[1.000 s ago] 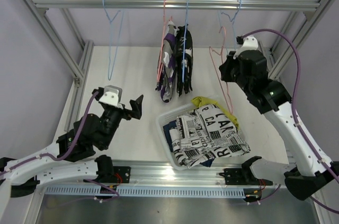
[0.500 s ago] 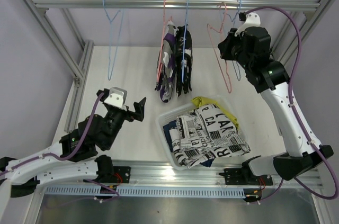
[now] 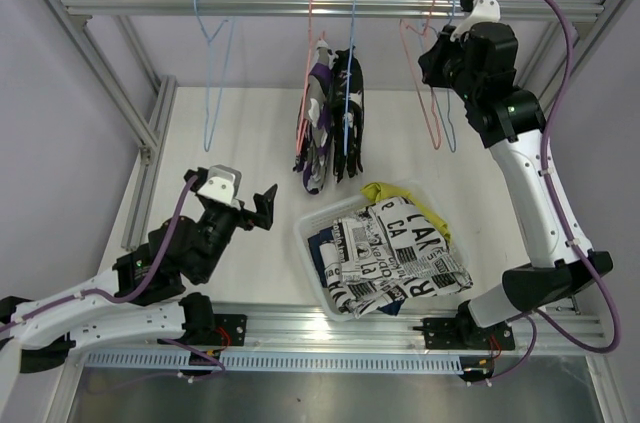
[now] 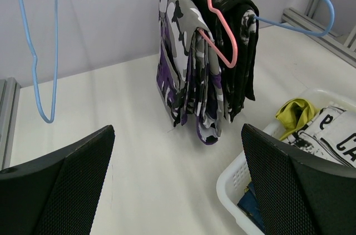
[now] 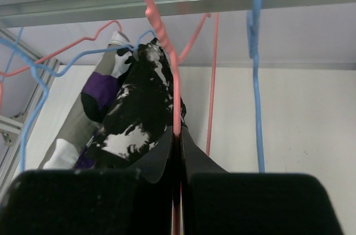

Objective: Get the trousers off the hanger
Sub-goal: Place the hanger at the clothesline.

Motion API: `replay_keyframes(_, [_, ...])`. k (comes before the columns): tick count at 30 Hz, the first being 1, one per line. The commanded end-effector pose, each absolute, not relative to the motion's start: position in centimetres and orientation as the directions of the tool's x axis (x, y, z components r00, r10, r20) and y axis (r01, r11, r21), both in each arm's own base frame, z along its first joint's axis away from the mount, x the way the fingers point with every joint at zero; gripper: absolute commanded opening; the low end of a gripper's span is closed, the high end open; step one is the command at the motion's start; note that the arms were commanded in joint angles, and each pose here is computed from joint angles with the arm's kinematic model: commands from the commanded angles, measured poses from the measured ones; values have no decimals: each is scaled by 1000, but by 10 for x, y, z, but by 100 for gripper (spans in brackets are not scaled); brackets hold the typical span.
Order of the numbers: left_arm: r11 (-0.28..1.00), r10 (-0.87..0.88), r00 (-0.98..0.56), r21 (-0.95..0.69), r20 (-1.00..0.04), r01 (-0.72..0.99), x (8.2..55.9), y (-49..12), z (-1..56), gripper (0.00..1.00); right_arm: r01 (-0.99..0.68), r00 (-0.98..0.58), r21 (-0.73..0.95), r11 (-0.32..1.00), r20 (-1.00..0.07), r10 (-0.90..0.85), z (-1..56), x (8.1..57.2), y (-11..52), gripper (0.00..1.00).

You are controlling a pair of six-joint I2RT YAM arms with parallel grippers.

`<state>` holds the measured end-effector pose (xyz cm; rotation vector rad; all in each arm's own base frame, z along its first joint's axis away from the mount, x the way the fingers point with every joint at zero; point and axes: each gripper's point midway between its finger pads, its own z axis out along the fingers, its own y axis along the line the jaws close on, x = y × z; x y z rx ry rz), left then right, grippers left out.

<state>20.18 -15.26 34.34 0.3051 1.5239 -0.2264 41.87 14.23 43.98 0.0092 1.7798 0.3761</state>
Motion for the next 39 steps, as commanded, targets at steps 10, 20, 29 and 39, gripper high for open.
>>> replay_keyframes(10, [945, 32, 52, 47, -998, 324, 207, -150, 346, 99, -212, -270, 311, 927, -930, 250, 413, 453, 125, 0])
replay_keyframes(20, [947, 28, 52, 43, -998, 320, 208, -148, 347, 99, -214, -311, 335, 918, -914, 261, 383, 452, 126, 0])
replay_keyframes(29, [945, 23, 52, 39, -998, 324, 207, -148, 347, 99, -204, -322, 354, 912, -905, 279, 376, 434, 123, 64])
replay_keyframes(39, [947, 25, 51, 40, -998, 318, 208, -147, 347, 99, -207, -296, 351, 913, -912, 283, 389, 395, 113, 69])
